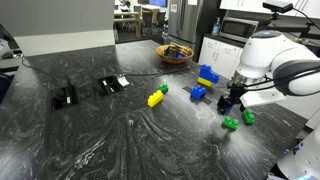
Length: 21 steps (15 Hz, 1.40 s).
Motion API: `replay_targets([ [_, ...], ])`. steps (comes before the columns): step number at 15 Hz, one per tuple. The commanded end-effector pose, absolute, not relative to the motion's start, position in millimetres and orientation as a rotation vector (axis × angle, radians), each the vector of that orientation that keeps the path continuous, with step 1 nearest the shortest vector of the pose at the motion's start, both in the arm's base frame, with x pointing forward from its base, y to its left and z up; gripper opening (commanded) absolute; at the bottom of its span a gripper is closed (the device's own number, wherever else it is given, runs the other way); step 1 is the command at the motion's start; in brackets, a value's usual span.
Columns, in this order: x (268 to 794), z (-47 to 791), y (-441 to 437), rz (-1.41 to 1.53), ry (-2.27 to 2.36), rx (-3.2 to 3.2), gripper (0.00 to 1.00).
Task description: Move a blue block to the right then move a green block forward
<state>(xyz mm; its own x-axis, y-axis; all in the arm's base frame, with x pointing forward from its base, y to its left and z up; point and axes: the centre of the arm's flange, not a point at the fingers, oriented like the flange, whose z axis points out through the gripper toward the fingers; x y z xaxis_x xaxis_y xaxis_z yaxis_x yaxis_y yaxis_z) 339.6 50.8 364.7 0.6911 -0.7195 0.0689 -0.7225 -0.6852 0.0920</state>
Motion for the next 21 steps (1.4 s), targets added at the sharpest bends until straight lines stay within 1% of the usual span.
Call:
replay_targets([
  [1,337.2,356.8,41.2,-0.003,-0.907,2.881,1.0],
  [10,334.6,345.9,24.7,-0.095,-0.192,3.112,1.0],
  [11,343.6,353.5,31.1,-0.08,-0.323,3.063,1.0],
  [21,335.9,351.4,40.9,-0.091,-0.126,3.104,1.0],
])
